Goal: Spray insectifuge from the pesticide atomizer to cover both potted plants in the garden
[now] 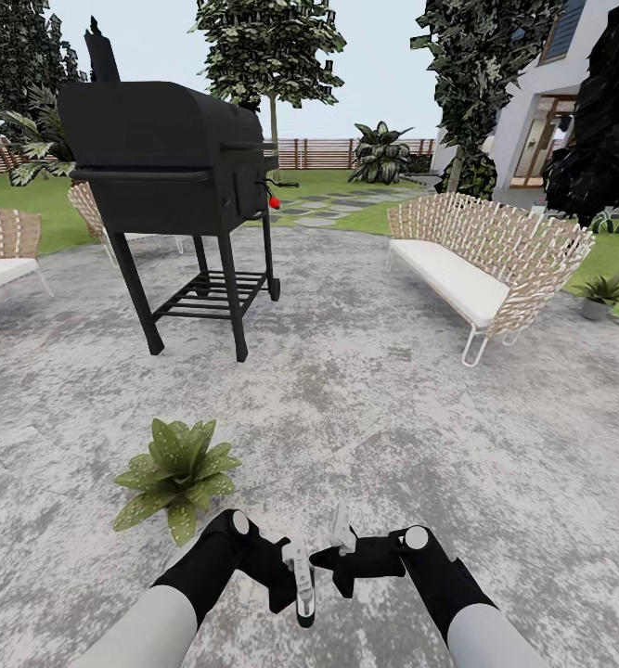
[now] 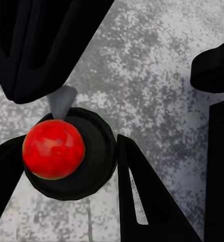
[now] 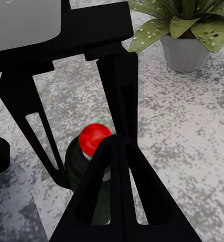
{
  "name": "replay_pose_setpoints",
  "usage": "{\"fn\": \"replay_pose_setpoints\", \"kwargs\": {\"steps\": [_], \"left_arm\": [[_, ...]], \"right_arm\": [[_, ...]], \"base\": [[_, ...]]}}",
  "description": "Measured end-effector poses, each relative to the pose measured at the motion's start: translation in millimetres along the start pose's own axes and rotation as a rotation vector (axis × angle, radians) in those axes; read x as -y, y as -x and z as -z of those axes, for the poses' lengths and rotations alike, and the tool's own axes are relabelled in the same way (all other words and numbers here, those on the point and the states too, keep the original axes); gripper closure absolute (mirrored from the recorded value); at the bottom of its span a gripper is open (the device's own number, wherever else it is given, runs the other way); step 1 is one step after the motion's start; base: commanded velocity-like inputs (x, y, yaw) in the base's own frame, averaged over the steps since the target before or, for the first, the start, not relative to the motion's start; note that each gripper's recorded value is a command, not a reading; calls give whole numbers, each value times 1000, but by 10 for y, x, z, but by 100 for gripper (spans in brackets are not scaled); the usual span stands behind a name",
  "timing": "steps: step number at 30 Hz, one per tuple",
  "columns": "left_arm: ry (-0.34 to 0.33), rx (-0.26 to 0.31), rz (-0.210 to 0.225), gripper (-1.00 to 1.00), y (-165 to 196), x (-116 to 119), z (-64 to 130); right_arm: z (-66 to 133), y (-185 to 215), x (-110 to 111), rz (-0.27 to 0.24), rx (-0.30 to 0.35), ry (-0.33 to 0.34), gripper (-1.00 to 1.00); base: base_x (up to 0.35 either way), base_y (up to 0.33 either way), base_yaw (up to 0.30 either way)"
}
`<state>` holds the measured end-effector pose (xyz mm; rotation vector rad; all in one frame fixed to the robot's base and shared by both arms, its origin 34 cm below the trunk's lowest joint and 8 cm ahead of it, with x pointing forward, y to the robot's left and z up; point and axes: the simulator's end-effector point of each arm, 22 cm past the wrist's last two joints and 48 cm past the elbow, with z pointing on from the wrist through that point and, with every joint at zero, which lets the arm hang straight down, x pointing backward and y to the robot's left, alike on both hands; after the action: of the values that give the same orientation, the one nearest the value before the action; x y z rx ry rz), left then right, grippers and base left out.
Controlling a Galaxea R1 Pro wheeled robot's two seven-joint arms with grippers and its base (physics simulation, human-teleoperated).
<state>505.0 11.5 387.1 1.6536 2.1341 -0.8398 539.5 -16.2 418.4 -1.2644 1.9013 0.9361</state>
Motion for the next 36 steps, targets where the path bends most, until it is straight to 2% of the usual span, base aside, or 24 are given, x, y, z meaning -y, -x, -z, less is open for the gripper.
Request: {"fn": "replay_pose_setpoints", "kwargs": {"steps": [9, 15, 20, 27, 28, 32, 36], "left_arm": [[5, -3, 5, 100, -7, -12, 0], [4, -27, -1, 100, -78, 16, -28], [21, -115, -14, 100, -420, -53, 49], [59, -181, 19, 100, -904, -228, 290], [65, -190, 25, 100, -974, -249, 327], [102, -228, 52, 100, -1310, -381, 535], [189, -205, 99, 100, -1409, -576, 645]], "right_arm": [[0, 1, 0, 0, 0, 0, 100], [0, 0, 0, 1, 0, 0, 100], [0, 0, 0, 0, 0, 0, 100], [0, -5, -2, -1, -1, 1, 100], [2, -8, 0, -1, -1, 0, -100], [16, -23, 10, -3, -2, -2, -100], [48, -67, 40, -5, -9, -11, -100]], "base": [[0, 0, 0], [0, 0, 0], [0, 0, 0], [0, 0, 0], [0, 0, 0], [0, 0, 0], [0, 0, 0]]}}
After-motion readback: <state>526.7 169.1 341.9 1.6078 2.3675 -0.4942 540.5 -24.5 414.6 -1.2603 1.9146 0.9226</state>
